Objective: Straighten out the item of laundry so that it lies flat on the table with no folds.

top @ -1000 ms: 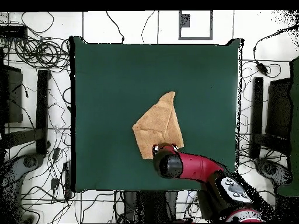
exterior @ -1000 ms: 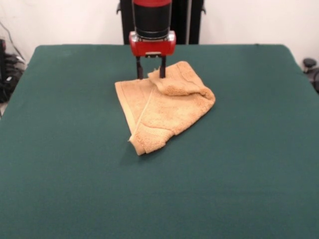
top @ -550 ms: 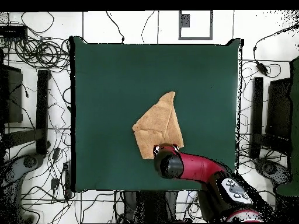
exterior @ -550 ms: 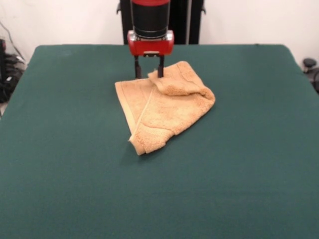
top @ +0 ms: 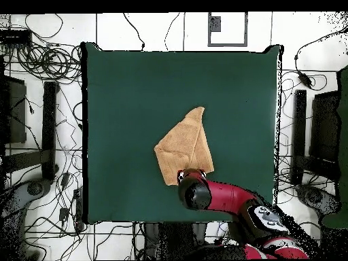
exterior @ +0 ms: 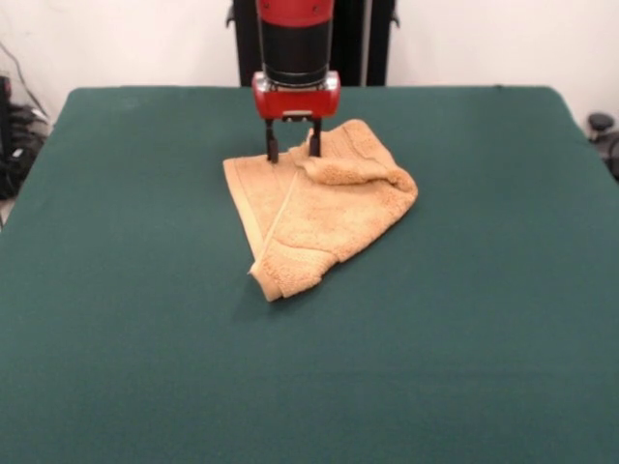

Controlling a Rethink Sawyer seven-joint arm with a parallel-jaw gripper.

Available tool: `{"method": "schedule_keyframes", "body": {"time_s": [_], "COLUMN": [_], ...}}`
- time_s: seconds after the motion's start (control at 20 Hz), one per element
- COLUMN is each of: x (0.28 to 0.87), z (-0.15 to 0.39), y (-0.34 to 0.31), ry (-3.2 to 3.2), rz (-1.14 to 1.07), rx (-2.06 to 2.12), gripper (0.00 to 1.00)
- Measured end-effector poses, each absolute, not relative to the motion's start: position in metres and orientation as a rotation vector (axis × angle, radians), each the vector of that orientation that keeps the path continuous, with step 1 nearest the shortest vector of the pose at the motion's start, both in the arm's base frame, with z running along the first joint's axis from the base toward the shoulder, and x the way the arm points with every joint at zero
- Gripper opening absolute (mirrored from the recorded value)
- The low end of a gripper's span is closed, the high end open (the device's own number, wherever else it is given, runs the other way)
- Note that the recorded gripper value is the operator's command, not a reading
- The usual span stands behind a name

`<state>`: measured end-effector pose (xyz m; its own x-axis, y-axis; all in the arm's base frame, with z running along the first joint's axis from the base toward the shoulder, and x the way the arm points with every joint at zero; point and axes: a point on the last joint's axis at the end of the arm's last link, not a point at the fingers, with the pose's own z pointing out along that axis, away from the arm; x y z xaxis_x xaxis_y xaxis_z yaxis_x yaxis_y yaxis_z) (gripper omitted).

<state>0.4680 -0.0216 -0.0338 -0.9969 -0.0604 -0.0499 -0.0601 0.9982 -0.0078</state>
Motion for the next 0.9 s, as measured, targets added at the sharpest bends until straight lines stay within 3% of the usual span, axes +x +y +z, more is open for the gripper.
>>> {"method": "schedule_keyframes", "body": {"time_s": [0.9], "x": [0.4638], "z": [-0.0312], "y": [-0.0136], "ry": [3.047], "rz": [-0.099], "rx": [-0.171], "gripper": [1.00]}}
